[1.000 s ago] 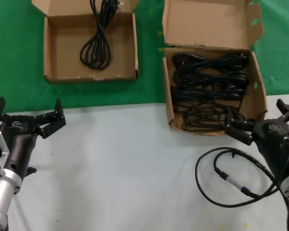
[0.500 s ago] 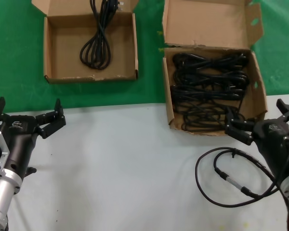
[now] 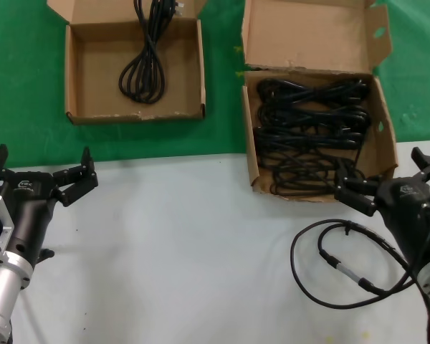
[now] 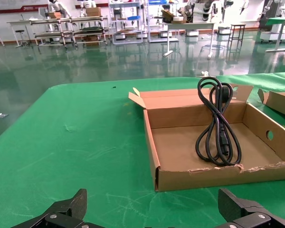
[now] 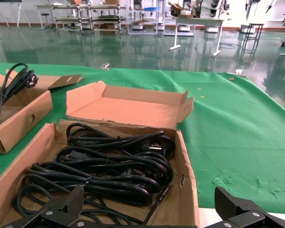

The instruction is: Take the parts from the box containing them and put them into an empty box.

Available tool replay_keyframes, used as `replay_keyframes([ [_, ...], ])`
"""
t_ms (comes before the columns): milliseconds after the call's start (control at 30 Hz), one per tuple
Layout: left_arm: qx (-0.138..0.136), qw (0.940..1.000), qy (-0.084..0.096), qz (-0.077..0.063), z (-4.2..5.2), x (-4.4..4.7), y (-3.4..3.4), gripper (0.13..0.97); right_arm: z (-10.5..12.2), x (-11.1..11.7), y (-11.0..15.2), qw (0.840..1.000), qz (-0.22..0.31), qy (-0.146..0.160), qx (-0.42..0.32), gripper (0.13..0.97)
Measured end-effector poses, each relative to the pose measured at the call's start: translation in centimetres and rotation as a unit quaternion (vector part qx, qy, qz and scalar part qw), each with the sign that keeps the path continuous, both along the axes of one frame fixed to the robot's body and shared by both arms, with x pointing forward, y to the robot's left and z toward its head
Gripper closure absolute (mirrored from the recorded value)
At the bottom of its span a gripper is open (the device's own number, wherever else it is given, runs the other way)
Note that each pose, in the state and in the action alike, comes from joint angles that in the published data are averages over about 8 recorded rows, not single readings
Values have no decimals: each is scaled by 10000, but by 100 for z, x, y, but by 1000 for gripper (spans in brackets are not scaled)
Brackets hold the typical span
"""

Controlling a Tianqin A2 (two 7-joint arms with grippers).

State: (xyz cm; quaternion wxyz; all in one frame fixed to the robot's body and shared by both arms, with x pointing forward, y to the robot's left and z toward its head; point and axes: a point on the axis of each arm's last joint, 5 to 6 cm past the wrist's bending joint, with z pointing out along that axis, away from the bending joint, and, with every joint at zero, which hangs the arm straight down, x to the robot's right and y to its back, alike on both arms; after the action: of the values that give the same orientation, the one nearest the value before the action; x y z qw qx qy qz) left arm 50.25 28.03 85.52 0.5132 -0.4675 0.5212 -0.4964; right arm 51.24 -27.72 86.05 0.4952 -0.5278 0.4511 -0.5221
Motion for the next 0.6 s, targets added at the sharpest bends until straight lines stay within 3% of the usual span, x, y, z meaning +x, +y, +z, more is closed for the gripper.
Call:
replay_keyframes([
  [600,0,10000,0,0,0,0,0,132,0,0,0,10000,0,0,0,130],
])
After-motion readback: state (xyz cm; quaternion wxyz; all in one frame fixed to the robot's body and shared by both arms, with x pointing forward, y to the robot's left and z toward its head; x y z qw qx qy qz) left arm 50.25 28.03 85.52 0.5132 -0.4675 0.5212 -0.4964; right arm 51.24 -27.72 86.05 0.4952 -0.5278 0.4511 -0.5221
